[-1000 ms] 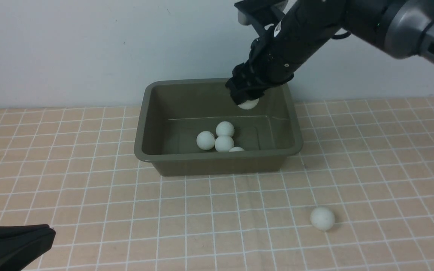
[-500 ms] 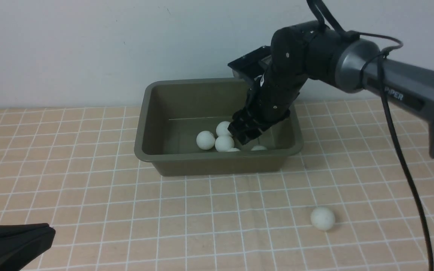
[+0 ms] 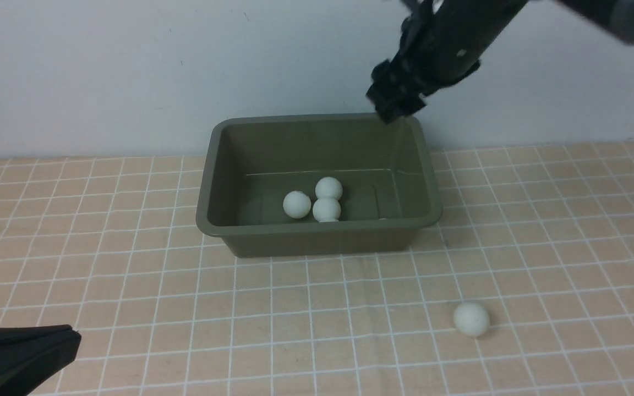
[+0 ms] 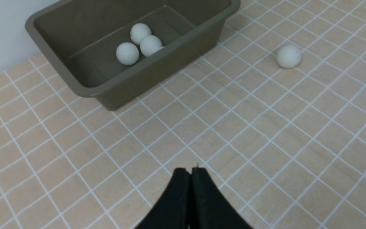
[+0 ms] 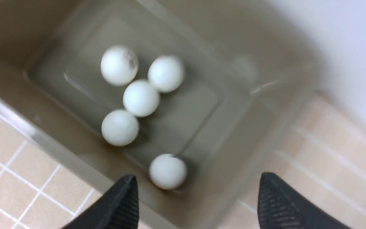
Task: Put the table tennis balls into the box on the light coffee tablecloth.
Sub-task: 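Reach for and grasp a ping pong ball on the table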
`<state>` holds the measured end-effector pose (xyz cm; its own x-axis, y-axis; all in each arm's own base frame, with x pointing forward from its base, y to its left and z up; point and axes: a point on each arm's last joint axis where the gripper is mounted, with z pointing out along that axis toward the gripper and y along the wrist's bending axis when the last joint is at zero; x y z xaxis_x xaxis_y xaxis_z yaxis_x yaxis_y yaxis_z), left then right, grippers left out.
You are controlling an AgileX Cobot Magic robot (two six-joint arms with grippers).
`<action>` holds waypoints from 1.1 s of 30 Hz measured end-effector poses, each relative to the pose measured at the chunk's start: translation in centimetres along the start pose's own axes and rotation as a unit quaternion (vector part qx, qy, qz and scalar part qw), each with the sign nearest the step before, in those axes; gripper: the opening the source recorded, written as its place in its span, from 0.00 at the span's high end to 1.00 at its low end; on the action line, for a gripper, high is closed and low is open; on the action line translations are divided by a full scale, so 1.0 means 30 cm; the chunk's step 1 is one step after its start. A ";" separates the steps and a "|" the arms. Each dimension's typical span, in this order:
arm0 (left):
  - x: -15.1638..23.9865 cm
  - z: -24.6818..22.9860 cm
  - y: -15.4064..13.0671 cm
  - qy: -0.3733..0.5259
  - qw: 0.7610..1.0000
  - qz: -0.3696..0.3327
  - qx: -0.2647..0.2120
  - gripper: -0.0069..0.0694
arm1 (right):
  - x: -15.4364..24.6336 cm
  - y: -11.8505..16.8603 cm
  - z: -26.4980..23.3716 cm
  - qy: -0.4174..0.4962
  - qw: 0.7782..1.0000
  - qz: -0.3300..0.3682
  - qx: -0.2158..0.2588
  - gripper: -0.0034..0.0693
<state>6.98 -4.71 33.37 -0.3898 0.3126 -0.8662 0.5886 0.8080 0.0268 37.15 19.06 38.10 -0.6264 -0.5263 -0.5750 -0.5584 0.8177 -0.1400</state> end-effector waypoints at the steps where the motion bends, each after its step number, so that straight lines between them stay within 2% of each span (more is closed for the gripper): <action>1: -0.002 0.000 0.001 -0.003 1.000 0.000 -0.001 1.00 | 0.012 -0.009 -0.063 -0.012 1.000 0.006 0.006 0.32; 2: -0.004 0.000 0.002 -0.007 1.000 0.000 -0.004 1.00 | 0.034 -0.020 -0.143 -0.025 0.999 0.015 0.014 0.32; 5: -0.010 0.000 0.005 -0.016 1.000 0.000 -0.008 1.00 | 0.111 -0.040 -0.223 -0.020 0.999 0.034 0.023 0.32; 8: -0.013 0.000 0.006 -0.021 1.000 0.002 -0.010 1.00 | 0.201 -0.048 -0.228 0.013 0.999 0.047 0.025 0.32; 13: -0.013 0.000 0.007 -0.021 1.000 0.003 -0.011 1.00 | 0.376 -0.003 -0.078 0.125 0.991 0.057 -0.011 0.32; 19: -0.013 0.000 0.007 -0.021 1.000 0.005 -0.012 1.00 | 0.489 0.028 0.125 0.153 0.986 0.060 -0.021 0.32; 27: -0.006 0.005 0.007 -0.017 1.000 0.003 -0.010 1.00 | 0.563 0.050 0.360 0.207 0.976 0.063 -0.035 0.32; 33: -0.006 0.005 0.007 -0.017 1.000 0.003 -0.010 1.00 | 0.581 0.059 0.430 0.215 0.973 0.068 -0.041 0.32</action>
<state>7.27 -4.68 33.46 -0.3615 0.2999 -0.8828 0.5763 0.8162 0.0413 32.25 14.33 17.43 -0.8572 -0.4782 -0.1911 -0.4854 0.8742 -0.0106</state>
